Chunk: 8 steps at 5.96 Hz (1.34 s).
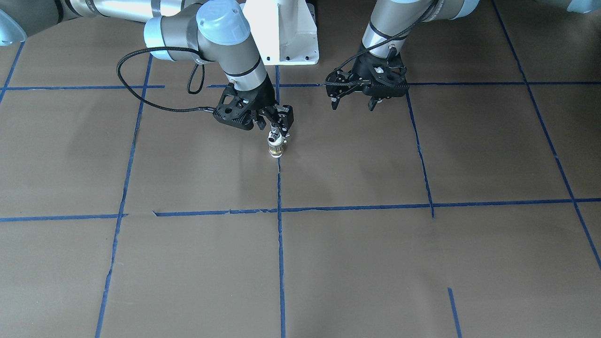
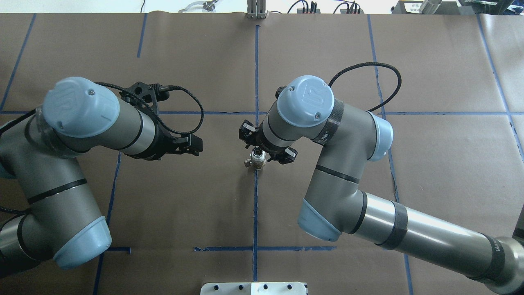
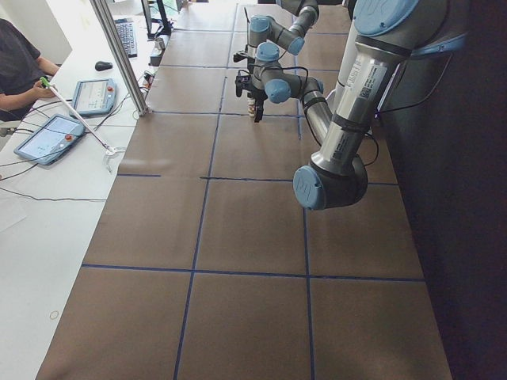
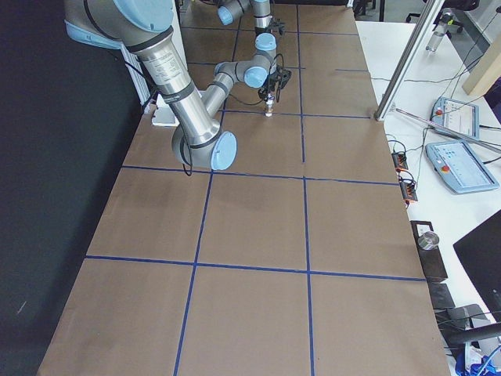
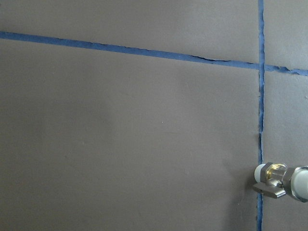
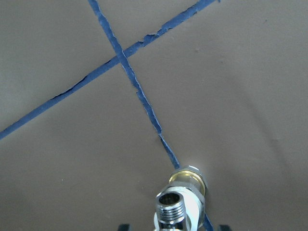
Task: Assemble PPR valve and pipe with both arms
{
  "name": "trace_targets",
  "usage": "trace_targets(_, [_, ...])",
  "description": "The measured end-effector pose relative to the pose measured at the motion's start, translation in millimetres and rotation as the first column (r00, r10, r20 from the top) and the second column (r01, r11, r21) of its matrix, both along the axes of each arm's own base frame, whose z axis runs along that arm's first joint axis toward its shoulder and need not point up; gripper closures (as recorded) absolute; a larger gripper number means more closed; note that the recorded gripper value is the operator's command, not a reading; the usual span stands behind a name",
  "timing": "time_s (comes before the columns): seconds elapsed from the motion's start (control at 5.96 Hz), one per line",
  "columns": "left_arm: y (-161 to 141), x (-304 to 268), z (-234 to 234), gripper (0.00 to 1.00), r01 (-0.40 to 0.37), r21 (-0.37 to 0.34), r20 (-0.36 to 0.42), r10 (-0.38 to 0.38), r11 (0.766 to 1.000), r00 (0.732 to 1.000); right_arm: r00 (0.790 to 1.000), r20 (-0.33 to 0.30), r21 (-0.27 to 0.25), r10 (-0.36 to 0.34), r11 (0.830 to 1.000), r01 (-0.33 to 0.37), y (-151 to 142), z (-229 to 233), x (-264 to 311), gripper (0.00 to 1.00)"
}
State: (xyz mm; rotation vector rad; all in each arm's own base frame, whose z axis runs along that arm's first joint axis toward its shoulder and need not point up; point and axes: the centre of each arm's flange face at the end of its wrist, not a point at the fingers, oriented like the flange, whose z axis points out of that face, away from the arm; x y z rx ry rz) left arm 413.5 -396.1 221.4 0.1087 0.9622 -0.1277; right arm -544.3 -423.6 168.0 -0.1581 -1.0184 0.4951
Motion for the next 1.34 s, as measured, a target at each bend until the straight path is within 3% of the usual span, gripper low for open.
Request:
trace_targets(0.34, [-0.3,0.0,0.6,0.01,0.001,0.001,0.002,-0.001,1.000,1.000,0.999,0.033,0.020,0.008,1.000,-0.008,1.3,-14.8,14.0,0.00])
trace_targets(0.67, [-4.1,-6.3,13.6,0.00,-0.006,0.013,0.025,0.006,1.000,1.000,0.994,0.097,0.032,0.043,0.998,-0.046,-4.3,-7.1,102.2,0.00])
trace_targets(0.84, [-12.2,-18.5,32.7,0.00,-0.023,0.043,0.062,0.020,0.999,0.998,0.994,0.104,0.018,0.028,0.999,-0.030,-16.3,25.5,171.6,0.00])
trace_targets(1.01, [-22.5,-37.4,56.3,0.00,-0.061,0.075,0.103,0.053,0.995,0.993,0.997,0.080,0.042,-0.013,0.999,0.010,-34.8,74.8,246.6,0.00])
trace_targets(1.18, [-36.0,-67.3,83.3,0.00,-0.117,0.099,0.136,0.103,0.988,0.985,0.998,0.028,0.108,-0.063,0.992,0.059,-45.6,134.6,314.4,0.00])
trace_targets(1.34, [-54.3,-116.1,118.2,0.00,-0.177,0.128,0.173,0.154,0.976,0.973,0.992,-0.054,0.198,-0.116,0.972,0.124,-47.0,205.1,382.5,0.00])
